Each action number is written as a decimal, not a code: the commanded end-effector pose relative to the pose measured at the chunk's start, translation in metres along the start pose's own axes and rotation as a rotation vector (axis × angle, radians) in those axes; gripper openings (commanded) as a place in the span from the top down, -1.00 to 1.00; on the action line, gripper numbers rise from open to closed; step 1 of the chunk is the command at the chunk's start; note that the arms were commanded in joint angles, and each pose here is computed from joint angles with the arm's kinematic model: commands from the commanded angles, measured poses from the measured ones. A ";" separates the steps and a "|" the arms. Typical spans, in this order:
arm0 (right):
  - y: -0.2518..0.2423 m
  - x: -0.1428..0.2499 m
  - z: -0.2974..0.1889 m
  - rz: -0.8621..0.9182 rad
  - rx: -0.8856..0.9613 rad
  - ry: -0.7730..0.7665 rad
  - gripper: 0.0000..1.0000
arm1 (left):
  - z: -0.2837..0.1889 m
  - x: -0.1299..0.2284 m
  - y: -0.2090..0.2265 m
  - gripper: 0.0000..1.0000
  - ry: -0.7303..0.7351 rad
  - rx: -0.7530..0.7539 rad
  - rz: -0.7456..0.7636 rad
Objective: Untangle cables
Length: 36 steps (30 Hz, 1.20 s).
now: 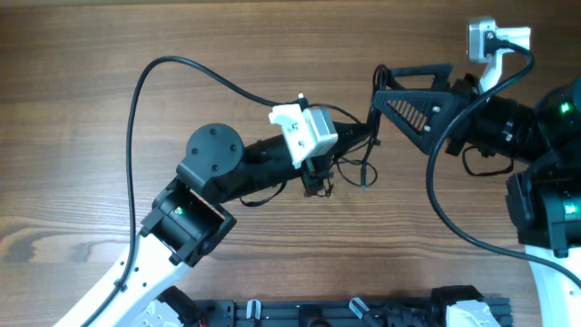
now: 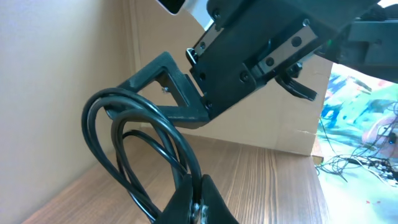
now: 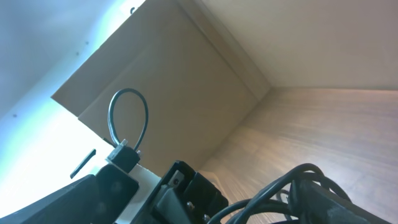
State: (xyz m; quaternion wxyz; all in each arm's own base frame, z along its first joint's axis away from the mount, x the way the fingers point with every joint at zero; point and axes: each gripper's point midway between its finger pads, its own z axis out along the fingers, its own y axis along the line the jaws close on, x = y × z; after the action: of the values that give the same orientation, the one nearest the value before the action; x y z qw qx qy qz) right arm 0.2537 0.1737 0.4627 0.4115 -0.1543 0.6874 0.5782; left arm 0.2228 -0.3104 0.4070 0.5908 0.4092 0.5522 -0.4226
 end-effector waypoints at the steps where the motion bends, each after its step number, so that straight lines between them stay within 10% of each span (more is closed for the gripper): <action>1: 0.014 0.006 0.000 -0.005 -0.077 0.054 -0.99 | 0.000 -0.005 -0.006 0.92 -0.014 0.028 0.056; 10: -0.003 0.010 0.007 0.045 -0.074 0.088 -0.96 | -0.001 -0.020 -0.007 0.92 -0.070 0.028 0.096; 14: -0.015 0.009 0.012 0.073 -0.066 0.097 -0.41 | -0.001 -0.020 -0.007 0.92 -0.069 0.028 0.095; 25: -0.016 0.006 0.013 0.054 -0.072 0.090 0.27 | 0.000 -0.013 -0.007 0.92 -0.041 0.028 0.079; 36: -0.014 0.006 0.013 0.055 -0.077 0.092 0.53 | 0.000 -0.013 -0.007 0.92 -0.043 0.028 0.080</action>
State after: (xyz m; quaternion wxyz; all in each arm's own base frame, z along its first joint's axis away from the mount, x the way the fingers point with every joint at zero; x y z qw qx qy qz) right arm 0.2698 0.1819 0.4457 0.3615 -0.1672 0.6914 0.6027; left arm 0.2209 -0.3105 0.4144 0.6094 0.4215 0.5295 -0.4130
